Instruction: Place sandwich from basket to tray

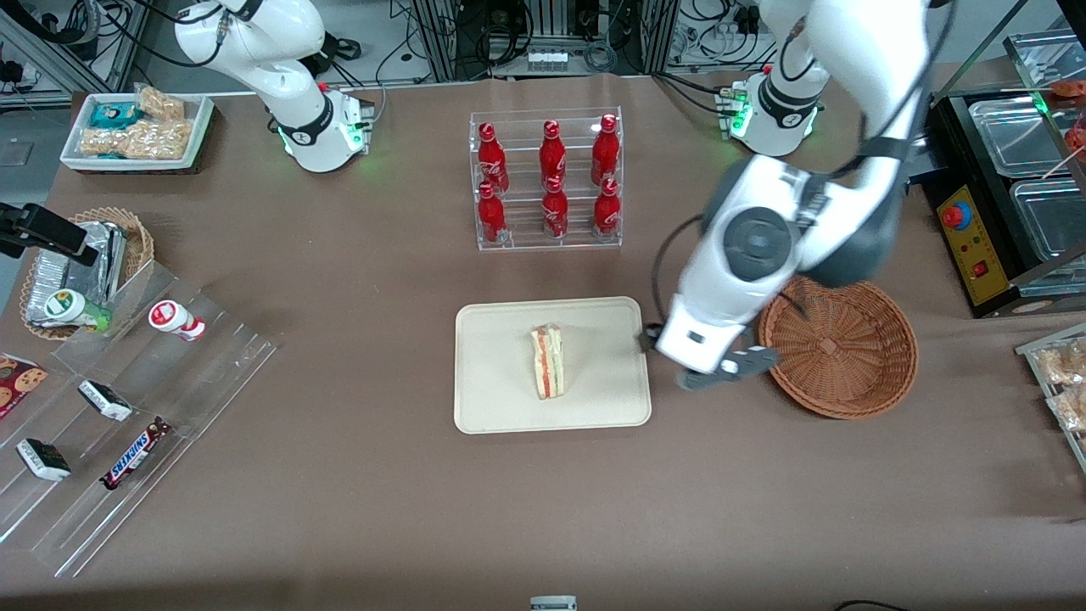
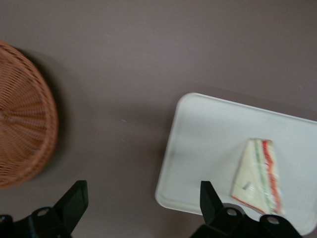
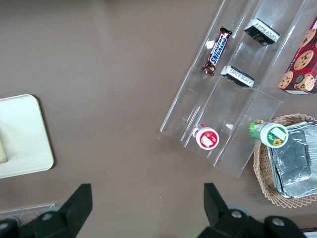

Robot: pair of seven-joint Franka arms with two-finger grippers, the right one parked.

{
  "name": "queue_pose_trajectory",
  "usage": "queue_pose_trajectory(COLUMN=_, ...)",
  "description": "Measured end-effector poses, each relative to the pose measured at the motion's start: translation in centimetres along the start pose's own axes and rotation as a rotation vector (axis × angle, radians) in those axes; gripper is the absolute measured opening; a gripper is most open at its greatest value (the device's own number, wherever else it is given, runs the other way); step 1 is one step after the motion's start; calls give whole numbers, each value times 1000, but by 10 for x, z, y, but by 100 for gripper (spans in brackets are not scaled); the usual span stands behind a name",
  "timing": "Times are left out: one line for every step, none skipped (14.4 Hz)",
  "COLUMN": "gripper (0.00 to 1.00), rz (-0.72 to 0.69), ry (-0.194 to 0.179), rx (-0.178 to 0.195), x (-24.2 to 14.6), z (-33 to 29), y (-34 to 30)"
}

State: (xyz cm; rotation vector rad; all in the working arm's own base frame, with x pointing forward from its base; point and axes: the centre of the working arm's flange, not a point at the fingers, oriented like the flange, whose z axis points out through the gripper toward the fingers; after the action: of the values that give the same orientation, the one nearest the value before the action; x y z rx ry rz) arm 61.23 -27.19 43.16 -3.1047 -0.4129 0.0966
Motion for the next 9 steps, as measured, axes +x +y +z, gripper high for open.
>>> queue_pose_trajectory(gripper=100, rz=4, ry=-9, rx=8, x=9, z=-4, y=-23)
queue_pose_trajectory(gripper=100, rz=11, ry=-12, rx=12, x=17, z=-10, y=-44)
queue_pose_trajectory(gripper=100, rz=22, ry=-14, rx=14, x=23, z=-16, y=-64)
queue_pose_trajectory(gripper=100, rz=37, ry=-14, rx=15, x=27, z=-22, y=-83)
queue_pose_trajectory(gripper=100, rz=52, ry=-12, rx=16, x=30, z=-27, y=-101)
queue_pose_trajectory(gripper=100, rz=72, ry=-9, rx=16, x=31, z=-33, y=-118)
queue_pose_trajectory(gripper=100, rz=100, ry=-3, rx=16, x=30, z=-40, y=-134)
queue_pose_trajectory(gripper=100, rz=130, ry=5, rx=18, x=26, z=-48, y=-147)
queue_pose_trajectory(gripper=100, rz=160, ry=15, rx=21, x=21, z=-57, y=-161)
